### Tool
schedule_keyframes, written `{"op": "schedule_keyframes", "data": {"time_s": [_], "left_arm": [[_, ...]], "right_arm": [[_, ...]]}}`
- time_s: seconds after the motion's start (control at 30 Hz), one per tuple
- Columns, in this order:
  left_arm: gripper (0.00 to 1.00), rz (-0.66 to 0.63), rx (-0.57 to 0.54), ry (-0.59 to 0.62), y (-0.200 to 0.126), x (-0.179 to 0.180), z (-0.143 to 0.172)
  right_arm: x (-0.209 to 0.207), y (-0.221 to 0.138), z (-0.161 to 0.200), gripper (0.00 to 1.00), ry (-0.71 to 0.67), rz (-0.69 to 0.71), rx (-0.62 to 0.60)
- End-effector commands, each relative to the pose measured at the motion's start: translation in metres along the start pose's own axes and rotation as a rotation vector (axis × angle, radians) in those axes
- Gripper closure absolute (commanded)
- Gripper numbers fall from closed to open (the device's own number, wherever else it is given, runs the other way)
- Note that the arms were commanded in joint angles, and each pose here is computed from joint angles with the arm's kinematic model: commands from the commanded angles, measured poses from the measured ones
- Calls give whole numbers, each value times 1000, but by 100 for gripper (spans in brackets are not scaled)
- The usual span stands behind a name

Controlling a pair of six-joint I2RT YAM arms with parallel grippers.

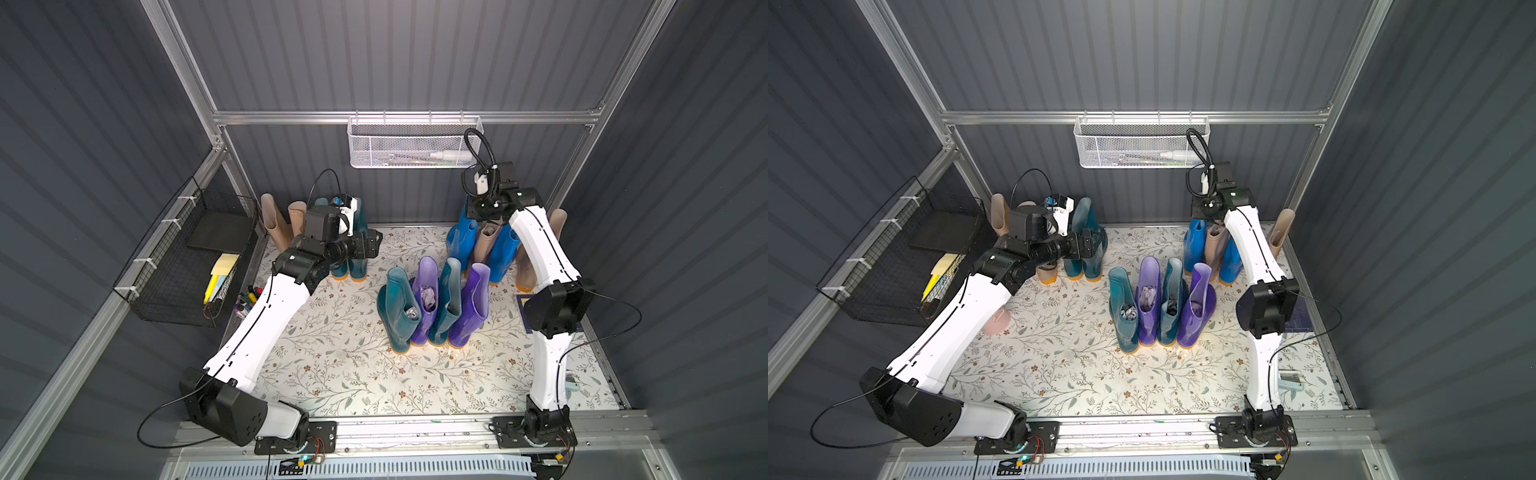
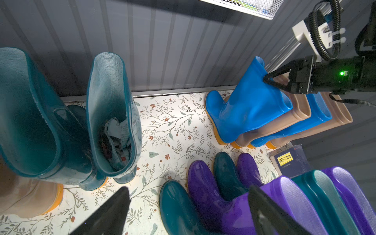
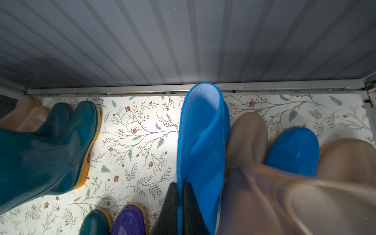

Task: Match and arrange rain boots in pairs
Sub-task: Pick up the rain boot at the center of the board.

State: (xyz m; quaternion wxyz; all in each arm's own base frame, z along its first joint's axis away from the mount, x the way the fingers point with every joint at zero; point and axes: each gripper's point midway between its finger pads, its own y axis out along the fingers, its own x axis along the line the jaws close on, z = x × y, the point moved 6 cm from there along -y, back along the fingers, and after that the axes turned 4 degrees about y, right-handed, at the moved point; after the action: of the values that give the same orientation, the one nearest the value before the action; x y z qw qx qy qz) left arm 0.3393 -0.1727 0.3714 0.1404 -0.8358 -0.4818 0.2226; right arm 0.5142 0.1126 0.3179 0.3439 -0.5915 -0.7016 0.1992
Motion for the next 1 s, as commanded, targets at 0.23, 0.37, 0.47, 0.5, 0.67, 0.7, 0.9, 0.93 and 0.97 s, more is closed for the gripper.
{"op": "schedule_keyframes", "data": {"time_s": [0.23,0.37,0.47,0.5,0.67,0.7,0.9,0.93,0.97], "left_arm": [[7,-25,-7,31,-12,1,2],[7,-32,-14,38,-16,1,3],[7,-39,-14,42,-17,2,3],[7,-40,-16,43,-18,2,3],[7,-45,-10,49,-17,3,5],[7,-45,-7,51,-18,3,6],[7,-57,-6,57,-20,4,8],[7,-59,-7,57,-21,5,8],[7,-61,-5,57,-21,5,9]], "right_arm": [[13,-14,-13,100,-32,-65,-40],[20,-19,-20,100,-44,-82,-64],[25,-23,-24,100,-54,-93,-81],[27,-23,-25,100,-57,-96,-87],[37,-25,-29,100,-62,-117,-119],[39,-25,-30,100,-63,-124,-125],[49,-24,-36,100,-69,-145,-154],[52,-22,-36,100,-71,-153,-156],[54,-22,-37,100,-71,-159,-161]]}}
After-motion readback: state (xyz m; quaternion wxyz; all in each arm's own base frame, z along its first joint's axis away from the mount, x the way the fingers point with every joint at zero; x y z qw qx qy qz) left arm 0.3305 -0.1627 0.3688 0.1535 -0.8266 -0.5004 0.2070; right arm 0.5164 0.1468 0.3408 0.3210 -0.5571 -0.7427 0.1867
